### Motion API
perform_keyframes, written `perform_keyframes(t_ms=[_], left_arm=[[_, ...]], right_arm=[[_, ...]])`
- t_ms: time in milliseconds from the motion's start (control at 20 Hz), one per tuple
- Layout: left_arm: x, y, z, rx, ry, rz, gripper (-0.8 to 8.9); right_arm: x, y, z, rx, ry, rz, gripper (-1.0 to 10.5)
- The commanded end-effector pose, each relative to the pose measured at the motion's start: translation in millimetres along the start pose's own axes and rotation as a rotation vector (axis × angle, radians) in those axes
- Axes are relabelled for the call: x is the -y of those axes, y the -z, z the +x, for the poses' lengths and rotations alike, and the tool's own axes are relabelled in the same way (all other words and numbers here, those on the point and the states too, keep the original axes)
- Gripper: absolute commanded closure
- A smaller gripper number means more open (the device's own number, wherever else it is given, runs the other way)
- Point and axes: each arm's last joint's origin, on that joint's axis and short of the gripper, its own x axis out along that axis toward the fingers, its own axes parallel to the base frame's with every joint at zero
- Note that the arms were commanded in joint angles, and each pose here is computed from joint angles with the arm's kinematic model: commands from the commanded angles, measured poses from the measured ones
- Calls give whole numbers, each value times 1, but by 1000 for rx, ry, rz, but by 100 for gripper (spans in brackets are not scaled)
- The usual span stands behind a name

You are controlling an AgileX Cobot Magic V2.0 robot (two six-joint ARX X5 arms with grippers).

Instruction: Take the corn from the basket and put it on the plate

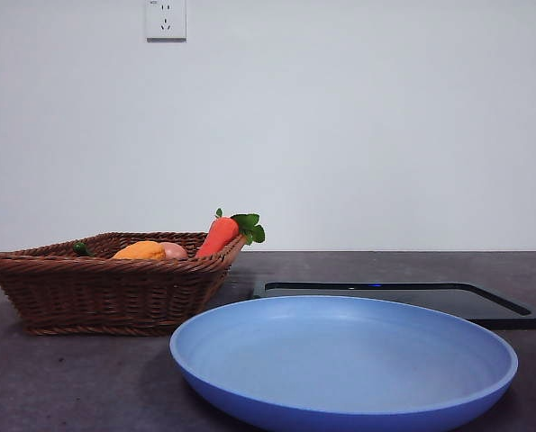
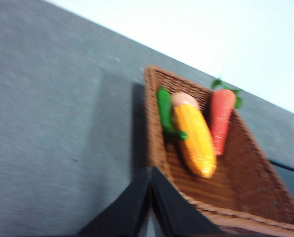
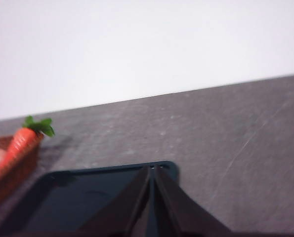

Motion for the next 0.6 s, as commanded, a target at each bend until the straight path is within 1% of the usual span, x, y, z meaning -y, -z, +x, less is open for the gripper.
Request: perform_keyframes(t_ms=[50, 200, 350, 600], left_arm=[[9, -14, -6, 23, 76, -40, 806], [16, -25, -12, 20, 113, -61, 806], [23, -36, -20, -3, 106, -67, 806], [34, -54, -30, -80, 105, -42, 806]], right_arm=[[-4, -12, -2, 34, -19, 129, 945], [-10, -26, -7, 40, -24, 140, 945], [-15, -41, -12, 29, -13, 140, 945], [-26, -67, -17, -62, -23, 125, 945]])
